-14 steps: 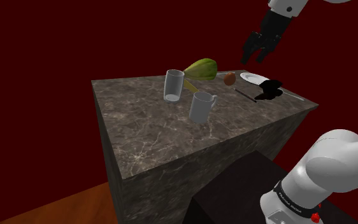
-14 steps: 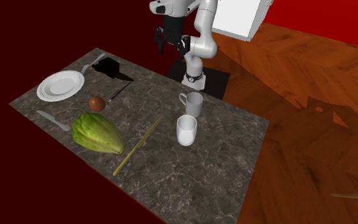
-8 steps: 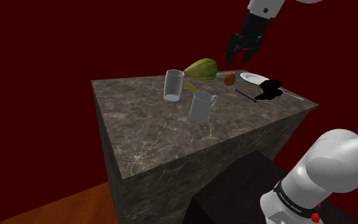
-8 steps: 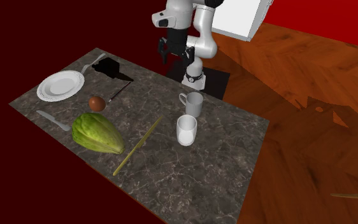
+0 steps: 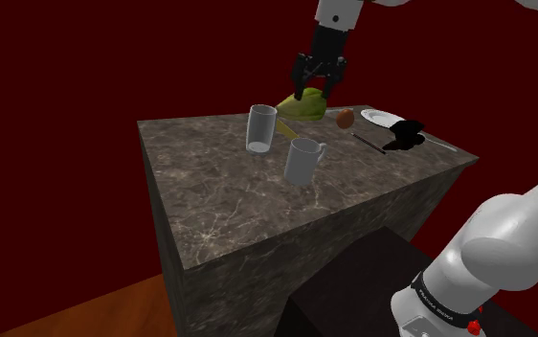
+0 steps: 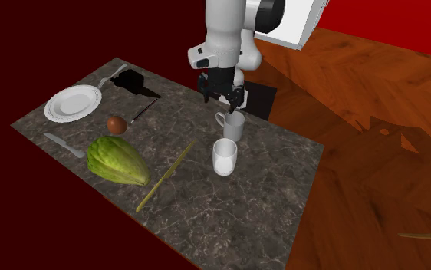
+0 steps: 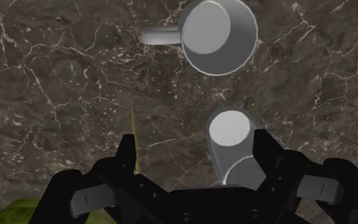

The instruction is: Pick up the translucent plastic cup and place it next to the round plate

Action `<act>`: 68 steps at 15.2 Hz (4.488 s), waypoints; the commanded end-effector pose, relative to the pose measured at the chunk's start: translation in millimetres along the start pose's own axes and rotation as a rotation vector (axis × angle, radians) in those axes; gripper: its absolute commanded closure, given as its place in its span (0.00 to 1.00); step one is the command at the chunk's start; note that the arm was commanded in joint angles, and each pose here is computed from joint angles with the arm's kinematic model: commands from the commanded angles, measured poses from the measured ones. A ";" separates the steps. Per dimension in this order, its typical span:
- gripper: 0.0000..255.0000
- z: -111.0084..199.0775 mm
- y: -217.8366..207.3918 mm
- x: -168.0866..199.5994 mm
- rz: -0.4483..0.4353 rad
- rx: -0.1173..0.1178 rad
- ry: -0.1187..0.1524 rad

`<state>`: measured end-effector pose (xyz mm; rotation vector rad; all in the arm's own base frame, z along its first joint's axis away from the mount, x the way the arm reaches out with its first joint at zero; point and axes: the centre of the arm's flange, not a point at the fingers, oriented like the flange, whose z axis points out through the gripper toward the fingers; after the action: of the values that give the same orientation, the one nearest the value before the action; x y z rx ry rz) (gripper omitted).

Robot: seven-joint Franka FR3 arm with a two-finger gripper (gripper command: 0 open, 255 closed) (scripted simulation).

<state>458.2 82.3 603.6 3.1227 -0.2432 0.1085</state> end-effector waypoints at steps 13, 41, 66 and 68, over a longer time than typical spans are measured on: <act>0.00 71.8 -108.7 113.1 0.029 0.021 -0.142; 1.00 79.9 -109.4 110.5 0.029 0.021 -0.142; 1.00 12.2 35.6 125.0 0.029 0.021 -0.142; 1.00 12.3 62.0 126.8 0.029 0.021 -0.142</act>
<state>576.2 15.7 597.3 3.1511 -0.2931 -0.1128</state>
